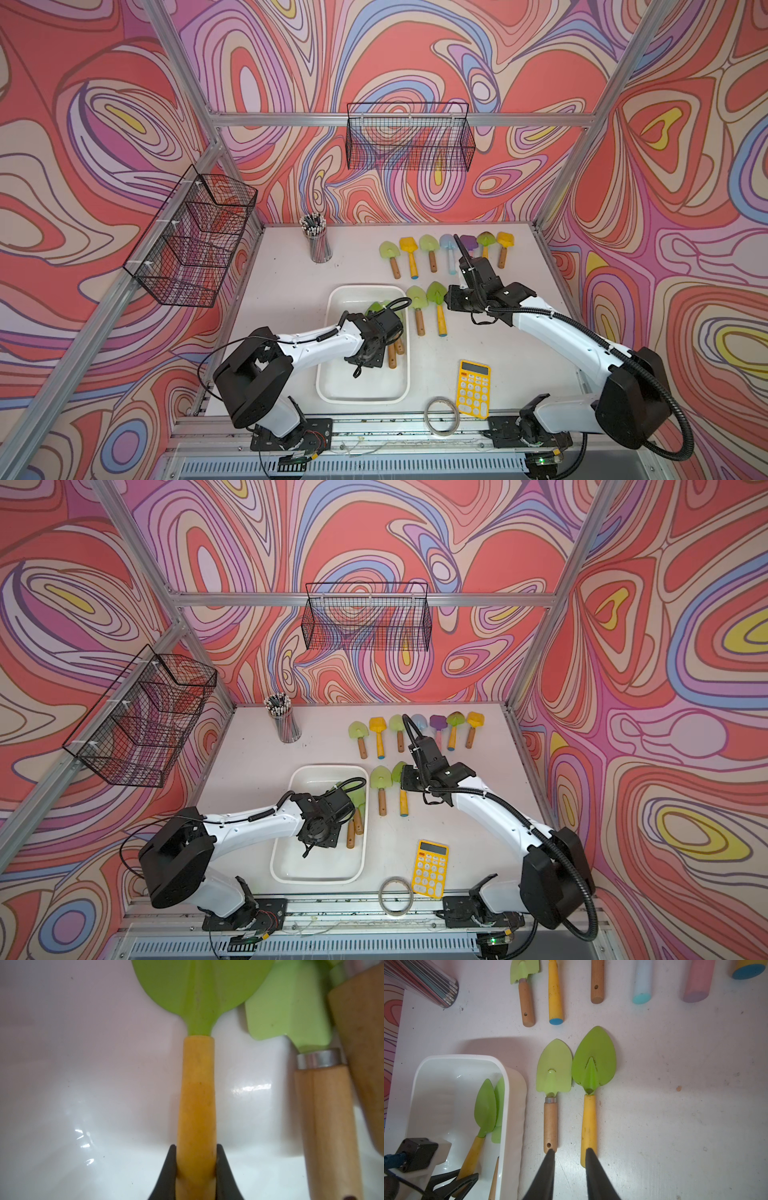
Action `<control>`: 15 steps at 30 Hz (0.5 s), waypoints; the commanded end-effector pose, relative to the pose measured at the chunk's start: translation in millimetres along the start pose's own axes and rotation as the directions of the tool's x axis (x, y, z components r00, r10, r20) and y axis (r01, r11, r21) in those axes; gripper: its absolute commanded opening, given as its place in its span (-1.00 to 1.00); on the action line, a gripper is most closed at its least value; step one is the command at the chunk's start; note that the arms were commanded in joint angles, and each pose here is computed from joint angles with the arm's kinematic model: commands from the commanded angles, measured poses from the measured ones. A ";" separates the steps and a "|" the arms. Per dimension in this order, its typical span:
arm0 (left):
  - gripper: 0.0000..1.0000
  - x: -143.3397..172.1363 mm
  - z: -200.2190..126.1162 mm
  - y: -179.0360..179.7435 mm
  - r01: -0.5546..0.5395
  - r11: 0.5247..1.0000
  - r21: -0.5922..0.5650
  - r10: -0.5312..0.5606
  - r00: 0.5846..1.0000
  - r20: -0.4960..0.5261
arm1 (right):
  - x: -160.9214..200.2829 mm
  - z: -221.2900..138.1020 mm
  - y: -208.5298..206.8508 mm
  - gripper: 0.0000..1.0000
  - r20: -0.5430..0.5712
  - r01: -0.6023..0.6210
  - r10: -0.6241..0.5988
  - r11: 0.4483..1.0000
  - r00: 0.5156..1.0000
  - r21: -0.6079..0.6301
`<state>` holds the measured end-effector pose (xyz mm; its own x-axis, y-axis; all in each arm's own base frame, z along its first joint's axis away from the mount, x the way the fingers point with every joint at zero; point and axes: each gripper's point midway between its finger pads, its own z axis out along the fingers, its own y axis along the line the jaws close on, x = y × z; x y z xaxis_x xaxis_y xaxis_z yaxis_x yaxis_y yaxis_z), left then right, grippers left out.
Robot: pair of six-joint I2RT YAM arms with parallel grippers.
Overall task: Take the shovel out of the storage box
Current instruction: Pick up the shovel from the storage box.
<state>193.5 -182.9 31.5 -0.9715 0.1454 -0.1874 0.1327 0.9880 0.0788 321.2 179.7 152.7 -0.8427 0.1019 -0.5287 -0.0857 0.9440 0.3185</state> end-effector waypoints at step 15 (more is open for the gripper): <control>-1.00 -45.4 -102.1 -2.1 0.093 0.881 0.464 -0.188 0.968 0.164 | -5.3 -19.8 50.4 -0.46 0.039 0.000 0.012 0.954 0.999 -0.299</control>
<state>213.6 -177.3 114.9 -0.9457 -0.0083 -0.3250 0.0666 0.9735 -0.2186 315.7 200.2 170.6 -0.8289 0.1122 -0.5480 -0.1674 0.8850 0.4344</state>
